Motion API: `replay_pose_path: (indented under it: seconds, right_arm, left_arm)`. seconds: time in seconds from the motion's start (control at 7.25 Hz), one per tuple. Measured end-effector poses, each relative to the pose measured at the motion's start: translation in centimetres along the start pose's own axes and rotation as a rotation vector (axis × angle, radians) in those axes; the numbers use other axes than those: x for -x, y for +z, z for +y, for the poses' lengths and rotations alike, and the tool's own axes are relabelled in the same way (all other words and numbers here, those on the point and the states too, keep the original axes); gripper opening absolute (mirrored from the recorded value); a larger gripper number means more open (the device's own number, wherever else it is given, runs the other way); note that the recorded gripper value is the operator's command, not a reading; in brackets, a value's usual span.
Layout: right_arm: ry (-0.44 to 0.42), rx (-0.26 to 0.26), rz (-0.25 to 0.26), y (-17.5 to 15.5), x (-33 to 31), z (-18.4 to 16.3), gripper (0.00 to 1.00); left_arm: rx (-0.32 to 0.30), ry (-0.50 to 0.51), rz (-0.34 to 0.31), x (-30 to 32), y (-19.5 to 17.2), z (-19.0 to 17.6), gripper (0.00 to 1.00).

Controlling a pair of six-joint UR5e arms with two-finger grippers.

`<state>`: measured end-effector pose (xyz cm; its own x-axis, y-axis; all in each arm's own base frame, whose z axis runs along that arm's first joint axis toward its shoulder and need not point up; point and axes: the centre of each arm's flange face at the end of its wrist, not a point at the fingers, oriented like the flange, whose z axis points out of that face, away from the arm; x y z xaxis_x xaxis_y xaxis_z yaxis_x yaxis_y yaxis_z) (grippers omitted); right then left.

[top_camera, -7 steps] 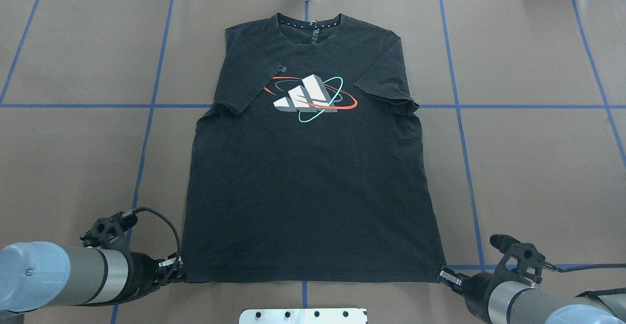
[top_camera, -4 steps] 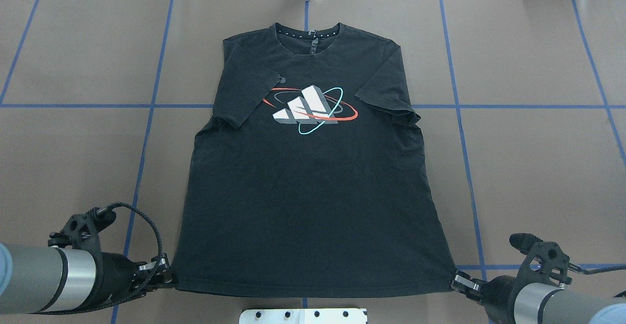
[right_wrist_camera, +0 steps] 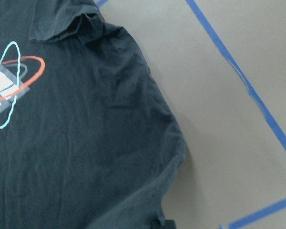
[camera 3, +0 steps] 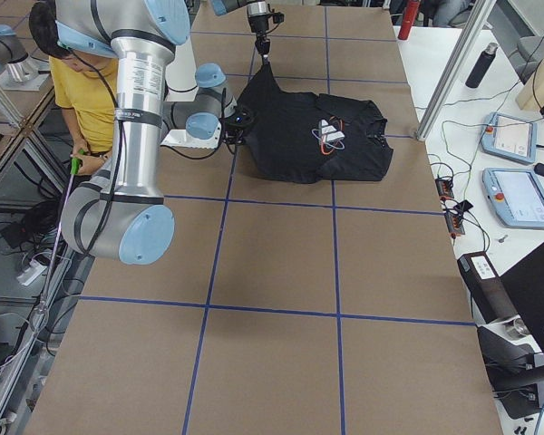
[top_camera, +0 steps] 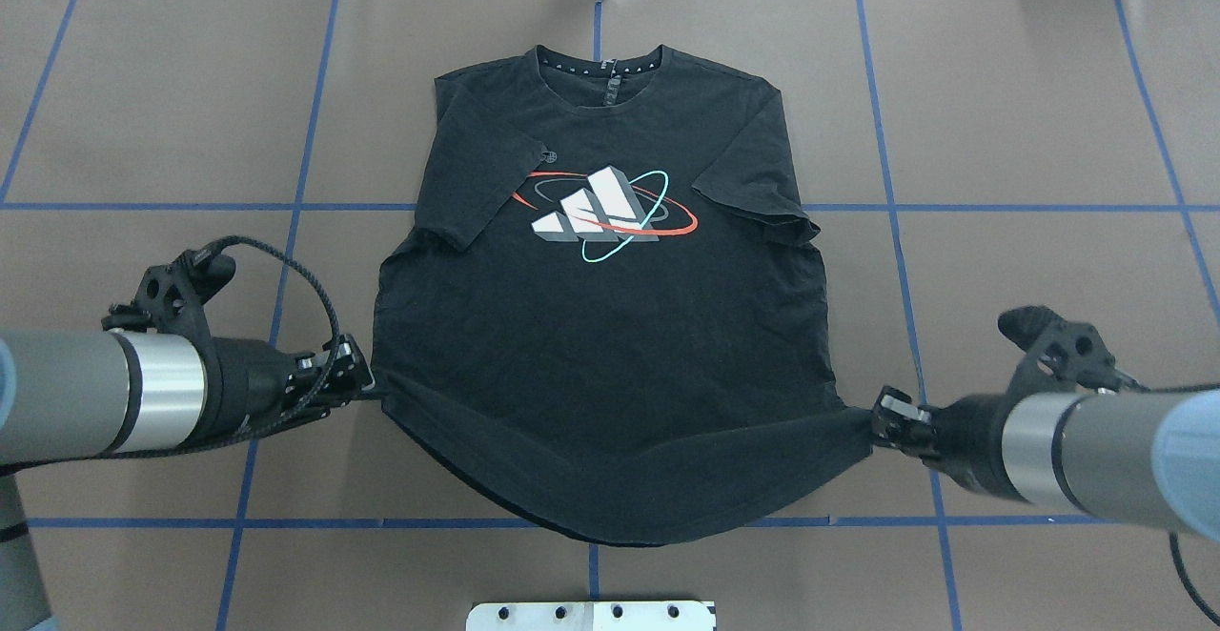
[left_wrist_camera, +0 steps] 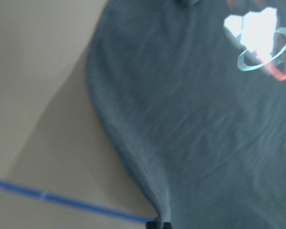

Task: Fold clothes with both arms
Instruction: 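Lift the hem and fold it toward the collar with both grippers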

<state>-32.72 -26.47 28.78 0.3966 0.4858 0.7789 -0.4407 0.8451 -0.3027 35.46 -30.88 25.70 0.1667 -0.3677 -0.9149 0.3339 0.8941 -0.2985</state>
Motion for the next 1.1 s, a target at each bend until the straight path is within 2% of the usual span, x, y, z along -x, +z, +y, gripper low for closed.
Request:
replay_pose_path:
  seconds: [0.14,0.28,0.41,0.69,0.83,1.1]
  right_arm:
    - [0.005,-0.036,0.027,1.1,4.1,-3.3,0.00]
    - [0.004,-0.072,0.066,2.9,8.0,-7.3,0.00]
    - [-0.003,-0.093,0.103,4.3,10.7,-11.8,0.00]
    - [-0.010,-0.107,0.140,5.3,14.0,-19.5,0.00]
    - [-0.006,-0.111,0.146,5.1,14.8,-21.8,0.00]
    - [-0.012,-0.111,0.155,5.0,15.3,-24.2,0.00]
  left_arm:
    - [-0.050,0.044,0.009,-1.5,0.9,-3.6,0.00]
    - [-0.071,0.098,-0.007,-2.2,1.6,-7.3,0.00]
    - [-0.093,0.139,-0.034,-2.3,2.2,-11.0,0.00]
    - [-0.158,0.176,-0.065,-2.8,3.1,-17.2,0.00]
    - [-0.182,0.173,-0.070,-3.2,3.2,-19.1,0.00]
    - [-0.203,0.166,-0.072,-4.1,3.6,-20.9,0.00]
